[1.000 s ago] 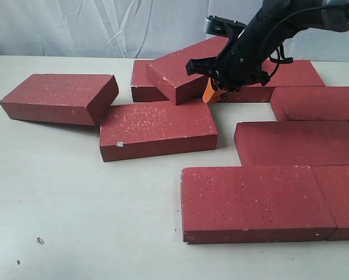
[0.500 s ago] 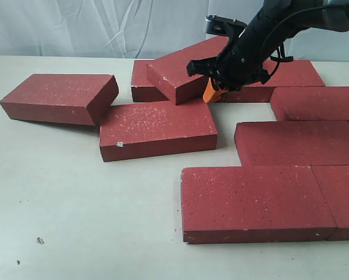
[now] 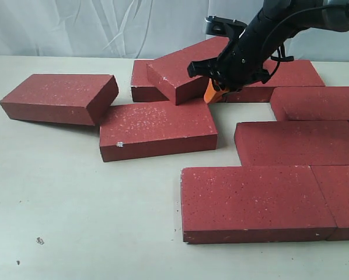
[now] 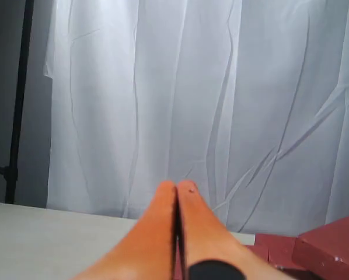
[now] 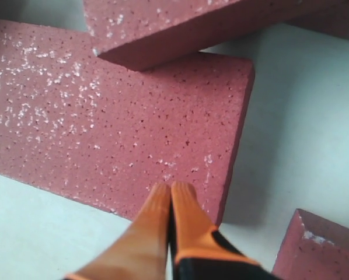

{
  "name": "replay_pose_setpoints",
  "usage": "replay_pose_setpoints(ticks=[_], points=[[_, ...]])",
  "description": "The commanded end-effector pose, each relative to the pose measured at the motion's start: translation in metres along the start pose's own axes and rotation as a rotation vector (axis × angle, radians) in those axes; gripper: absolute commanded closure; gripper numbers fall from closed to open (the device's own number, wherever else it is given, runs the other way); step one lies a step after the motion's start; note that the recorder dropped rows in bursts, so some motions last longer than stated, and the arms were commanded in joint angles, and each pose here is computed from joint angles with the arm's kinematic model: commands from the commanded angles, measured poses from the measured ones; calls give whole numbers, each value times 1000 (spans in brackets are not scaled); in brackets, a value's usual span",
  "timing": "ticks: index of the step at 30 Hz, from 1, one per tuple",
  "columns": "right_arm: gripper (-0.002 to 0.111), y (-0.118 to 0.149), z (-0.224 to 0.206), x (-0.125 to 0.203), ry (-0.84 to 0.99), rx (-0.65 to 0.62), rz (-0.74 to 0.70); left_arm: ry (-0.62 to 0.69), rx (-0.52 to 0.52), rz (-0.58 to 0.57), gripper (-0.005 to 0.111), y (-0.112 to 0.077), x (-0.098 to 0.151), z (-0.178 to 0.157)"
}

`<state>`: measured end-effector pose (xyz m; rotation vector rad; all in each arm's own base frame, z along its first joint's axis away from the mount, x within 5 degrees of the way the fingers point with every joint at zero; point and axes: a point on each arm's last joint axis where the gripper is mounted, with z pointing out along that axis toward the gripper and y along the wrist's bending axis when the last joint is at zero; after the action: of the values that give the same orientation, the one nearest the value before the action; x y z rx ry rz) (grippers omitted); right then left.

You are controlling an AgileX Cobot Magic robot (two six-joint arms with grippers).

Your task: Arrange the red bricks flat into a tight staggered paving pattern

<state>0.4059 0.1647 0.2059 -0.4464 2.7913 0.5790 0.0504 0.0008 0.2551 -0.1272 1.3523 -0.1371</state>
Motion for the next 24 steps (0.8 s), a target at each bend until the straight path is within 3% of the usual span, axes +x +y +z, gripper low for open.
replay_pose_setpoints(ticks=[1, 6, 11, 20, 24], points=[[109, -2, -3, -1, -24, 17, -20, 145, -3, 59, 107, -6, -25, 11], [109, -2, -3, -1, -20, 16, -19, 320, -15, 68, 107, -11, -48, 38], [109, -2, -3, -1, -20, 16, -19, 553, -28, 87, 107, -13, -52, 71], [109, -2, -3, -1, -20, 16, -19, 937, -21, 69, 107, -14, -26, 135], [109, -2, -3, -1, -24, 17, -19, 1035, 27, 41, 107, -16, -7, 159]])
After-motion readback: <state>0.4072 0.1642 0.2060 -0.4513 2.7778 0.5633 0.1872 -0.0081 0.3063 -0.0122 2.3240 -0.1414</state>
